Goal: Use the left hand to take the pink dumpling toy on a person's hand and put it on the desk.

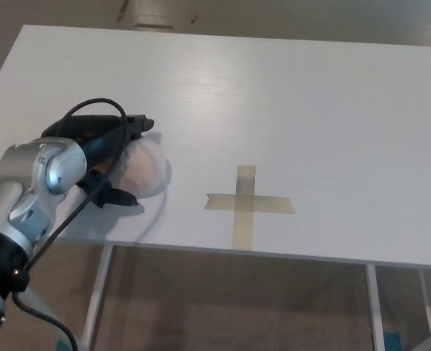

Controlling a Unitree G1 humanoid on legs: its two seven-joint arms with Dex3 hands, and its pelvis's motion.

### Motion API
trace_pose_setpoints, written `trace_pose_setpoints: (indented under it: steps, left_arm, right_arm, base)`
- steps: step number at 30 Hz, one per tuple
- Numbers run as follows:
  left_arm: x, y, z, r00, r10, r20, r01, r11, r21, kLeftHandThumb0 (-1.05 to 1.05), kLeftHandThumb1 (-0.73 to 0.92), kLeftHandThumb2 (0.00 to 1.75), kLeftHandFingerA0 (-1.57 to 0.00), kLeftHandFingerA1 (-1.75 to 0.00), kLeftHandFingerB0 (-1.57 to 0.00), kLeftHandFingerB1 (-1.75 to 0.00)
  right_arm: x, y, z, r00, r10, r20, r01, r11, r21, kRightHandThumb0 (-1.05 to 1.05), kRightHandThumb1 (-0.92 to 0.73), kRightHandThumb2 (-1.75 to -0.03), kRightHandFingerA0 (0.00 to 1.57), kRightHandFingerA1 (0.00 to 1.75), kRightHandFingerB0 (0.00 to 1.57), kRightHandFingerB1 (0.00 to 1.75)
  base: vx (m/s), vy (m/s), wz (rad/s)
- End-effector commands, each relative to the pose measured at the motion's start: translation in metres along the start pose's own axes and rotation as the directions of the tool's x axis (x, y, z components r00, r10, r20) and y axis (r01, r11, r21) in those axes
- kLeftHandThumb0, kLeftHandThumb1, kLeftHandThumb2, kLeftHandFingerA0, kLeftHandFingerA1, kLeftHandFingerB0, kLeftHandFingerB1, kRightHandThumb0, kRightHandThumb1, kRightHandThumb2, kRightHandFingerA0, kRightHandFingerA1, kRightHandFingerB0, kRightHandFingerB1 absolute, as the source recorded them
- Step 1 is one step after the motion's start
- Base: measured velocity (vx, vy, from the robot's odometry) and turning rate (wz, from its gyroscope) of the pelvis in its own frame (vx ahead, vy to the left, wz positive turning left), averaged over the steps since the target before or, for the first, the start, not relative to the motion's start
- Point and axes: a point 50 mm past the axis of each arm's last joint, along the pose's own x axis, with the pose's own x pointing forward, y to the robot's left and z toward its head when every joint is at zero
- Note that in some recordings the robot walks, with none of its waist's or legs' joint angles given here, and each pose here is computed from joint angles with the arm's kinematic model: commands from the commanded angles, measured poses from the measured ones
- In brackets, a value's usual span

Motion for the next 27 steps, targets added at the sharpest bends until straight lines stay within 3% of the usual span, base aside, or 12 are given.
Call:
trace_pose_setpoints:
  steps: [1,9,15,22,23,24,27]
  left_arm:
    - [-0.006,0.006,-0.004,0.990,-0.099,-0.099,0.098,0.995,-0.017,-0.89,0.47,0.59,0.00,0.00,0.00,-0.11]
    - [-0.018,0.031,0.011,0.998,-0.045,-0.039,0.043,0.998,-0.050,-0.89,0.46,0.61,0.00,0.00,0.00,-0.06]
    - [-0.062,0.083,0.038,0.986,0.115,0.119,-0.107,0.991,-0.074,-0.92,0.44,0.66,0.00,0.00,0.00,-0.05]
    - [-0.116,0.115,0.050,0.914,0.296,0.278,-0.281,0.955,-0.094,-0.97,0.46,0.68,0.00,0.00,0.00,-0.06]
    - [-0.140,0.117,0.052,0.865,0.376,0.333,-0.353,0.927,-0.129,-0.97,0.46,0.68,0.00,-0.01,0.00,-0.09]
    - [-0.153,0.116,0.053,0.835,0.418,0.358,-0.390,0.908,-0.150,-0.76,0.39,0.86,0.00,0.00,0.00,-0.07]
    - [-0.178,0.103,0.055,0.754,0.514,0.408,-0.467,0.857,-0.217,-0.71,0.37,0.85,0.00,-0.06,-0.01,-0.16]
  right_arm:
    - [0.000,-0.003,-0.003,1.000,0.003,-0.011,-0.003,1.000,0.011,-0.20,-0.71,-0.61,0.63,0.45,0.52,0.42]
    - [0.000,-0.003,-0.003,1.000,0.007,-0.013,-0.007,1.000,0.019,-0.20,-0.71,-0.61,0.63,0.46,0.53,0.42]
    - [-0.001,-0.004,-0.004,1.000,0.010,-0.018,-0.010,1.000,0.005,-0.21,-0.70,-0.61,0.63,0.46,0.52,0.42]
    - [-0.002,-0.007,-0.011,0.999,0.005,-0.033,-0.006,0.999,-0.031,-0.20,-0.71,-0.61,0.63,0.45,0.52,0.42]
    - [-0.002,-0.008,-0.014,0.999,0.003,-0.042,-0.004,0.999,-0.037,-0.20,-0.71,-0.61,0.63,0.45,0.53,0.42]
    - [-0.003,-0.009,-0.016,0.999,0.001,-0.047,-0.003,0.999,-0.039,-0.20,-0.71,-0.61,0.64,0.45,0.53,0.42]
    - [-0.003,-0.010,-0.021,0.998,-0.001,-0.057,-0.002,0.999,-0.053,-0.20,-0.71,-0.61,0.64,0.45,0.53,0.42]
  base:
    - [0.00,0.000,0.00]
    - [0.00,0.000,0.00]
    - [0.00,0.000,0.00]
    - [0.00,0.000,0.00]
    - [0.00,0.000,0.00]
    - [0.00,0.000,0.00]
    - [0.00,0.000,0.00]
